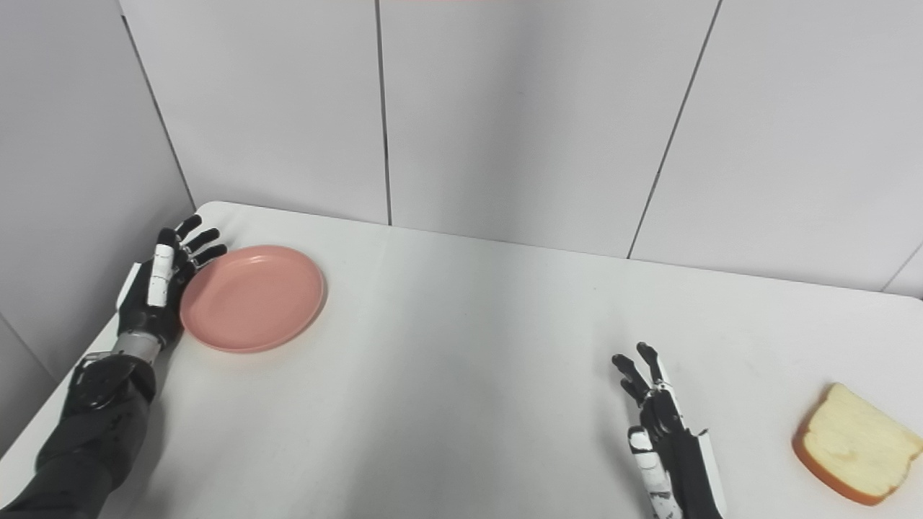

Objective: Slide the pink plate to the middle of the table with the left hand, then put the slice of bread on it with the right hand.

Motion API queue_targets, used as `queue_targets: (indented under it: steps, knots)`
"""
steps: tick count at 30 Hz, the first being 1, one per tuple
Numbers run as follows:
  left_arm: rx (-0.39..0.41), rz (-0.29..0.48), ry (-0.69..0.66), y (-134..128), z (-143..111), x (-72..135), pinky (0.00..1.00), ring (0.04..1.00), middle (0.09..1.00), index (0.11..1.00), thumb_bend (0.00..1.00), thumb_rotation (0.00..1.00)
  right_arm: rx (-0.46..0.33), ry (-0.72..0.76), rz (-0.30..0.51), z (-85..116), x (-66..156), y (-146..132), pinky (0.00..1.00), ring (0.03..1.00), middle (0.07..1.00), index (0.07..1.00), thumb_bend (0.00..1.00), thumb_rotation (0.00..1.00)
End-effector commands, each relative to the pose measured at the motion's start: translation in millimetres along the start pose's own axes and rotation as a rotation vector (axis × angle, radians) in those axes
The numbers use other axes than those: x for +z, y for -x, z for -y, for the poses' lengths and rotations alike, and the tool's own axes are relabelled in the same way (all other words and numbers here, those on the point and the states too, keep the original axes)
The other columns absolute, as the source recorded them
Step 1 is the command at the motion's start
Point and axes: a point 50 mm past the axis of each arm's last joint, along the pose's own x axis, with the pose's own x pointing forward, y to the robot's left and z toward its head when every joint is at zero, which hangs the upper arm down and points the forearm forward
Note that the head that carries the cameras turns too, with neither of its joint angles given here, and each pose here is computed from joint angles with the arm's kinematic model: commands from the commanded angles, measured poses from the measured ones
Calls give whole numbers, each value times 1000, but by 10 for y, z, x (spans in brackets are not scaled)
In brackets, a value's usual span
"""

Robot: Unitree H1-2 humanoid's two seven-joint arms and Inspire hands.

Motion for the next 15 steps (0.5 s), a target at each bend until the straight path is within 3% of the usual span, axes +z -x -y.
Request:
queue_targets:
  steps: [1, 7, 15]
  knots:
    - [-55, 13, 1, -80, 86, 67, 764, 790, 839, 900, 894, 903, -21, -49, -91, -140, -157, 260, 927, 910, 863, 943, 728, 911]
    - [-100, 7, 28, -100, 218, 38, 759, 792, 849, 885, 940, 881, -19, -47, -88, -144, -158, 258, 929, 910, 863, 946, 722, 912]
    - [-134, 11, 81, -87, 521, 36, 729, 764, 823, 863, 929, 867, -27, -53, -90, -175, -129, 252, 912, 898, 854, 932, 714, 880]
